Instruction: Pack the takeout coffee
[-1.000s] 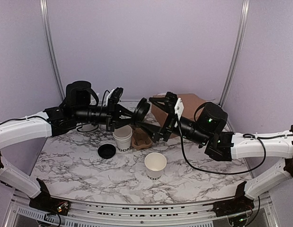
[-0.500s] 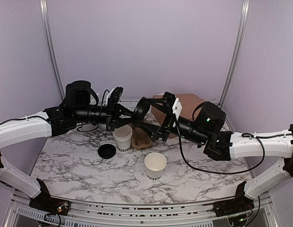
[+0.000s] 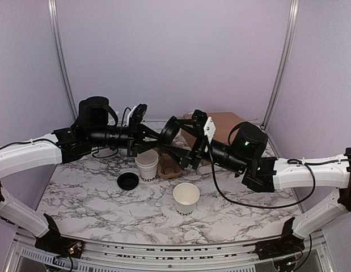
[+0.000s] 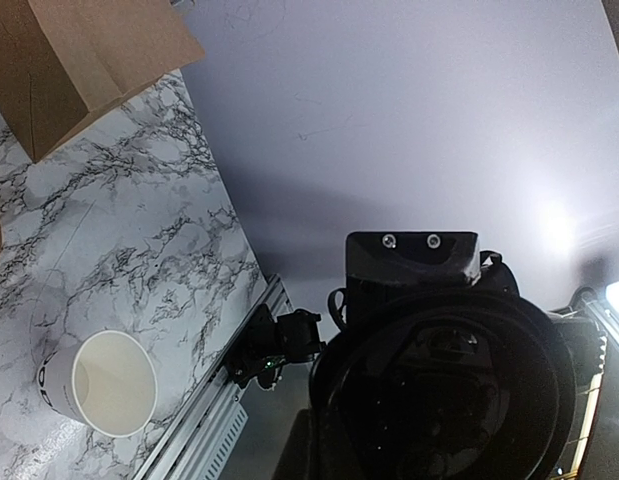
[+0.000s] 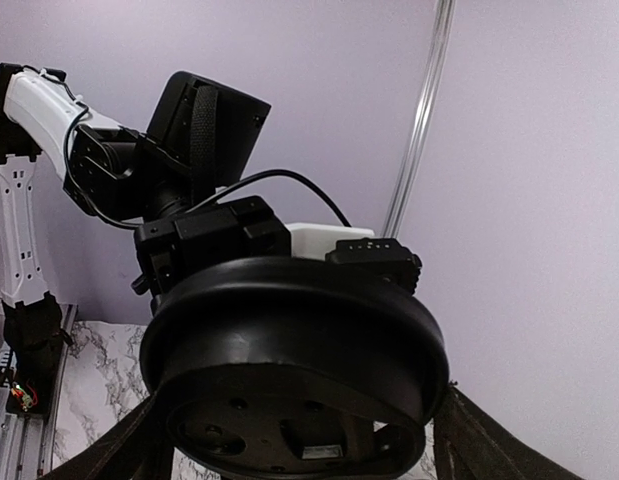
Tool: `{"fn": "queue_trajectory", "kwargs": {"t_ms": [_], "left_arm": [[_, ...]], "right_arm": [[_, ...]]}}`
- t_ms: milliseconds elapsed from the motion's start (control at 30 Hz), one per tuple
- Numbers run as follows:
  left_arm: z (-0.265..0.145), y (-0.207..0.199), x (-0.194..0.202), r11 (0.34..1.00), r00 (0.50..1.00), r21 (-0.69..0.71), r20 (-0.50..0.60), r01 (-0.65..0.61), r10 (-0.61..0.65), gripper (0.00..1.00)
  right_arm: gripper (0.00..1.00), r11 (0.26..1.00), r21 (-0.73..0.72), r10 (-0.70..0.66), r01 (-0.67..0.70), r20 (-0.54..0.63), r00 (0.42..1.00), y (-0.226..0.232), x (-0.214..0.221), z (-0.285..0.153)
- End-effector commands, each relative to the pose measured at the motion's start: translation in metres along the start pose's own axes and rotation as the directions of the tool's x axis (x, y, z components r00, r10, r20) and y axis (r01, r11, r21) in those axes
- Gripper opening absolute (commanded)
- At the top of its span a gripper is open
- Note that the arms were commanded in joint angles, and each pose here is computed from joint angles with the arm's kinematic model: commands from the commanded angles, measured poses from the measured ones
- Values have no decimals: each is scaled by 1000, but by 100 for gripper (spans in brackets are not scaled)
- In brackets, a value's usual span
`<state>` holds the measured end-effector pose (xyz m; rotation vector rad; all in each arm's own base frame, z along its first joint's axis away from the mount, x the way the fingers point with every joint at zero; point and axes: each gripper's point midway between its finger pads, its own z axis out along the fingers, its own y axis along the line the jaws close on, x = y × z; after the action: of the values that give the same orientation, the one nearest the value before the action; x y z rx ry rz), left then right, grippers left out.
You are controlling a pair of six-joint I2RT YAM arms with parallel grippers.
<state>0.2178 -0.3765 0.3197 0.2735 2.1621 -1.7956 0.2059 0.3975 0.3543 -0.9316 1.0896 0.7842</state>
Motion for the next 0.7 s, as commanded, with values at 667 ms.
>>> {"fn": "queue_trajectory", "kwargs": {"t_ms": [667], "left_arm": [[1,-8,-12,998,997,-21,35,-62,62,26]], "right_arm": [[78,994,76,84,-83,-13,996,-14,-10,-5]]}}
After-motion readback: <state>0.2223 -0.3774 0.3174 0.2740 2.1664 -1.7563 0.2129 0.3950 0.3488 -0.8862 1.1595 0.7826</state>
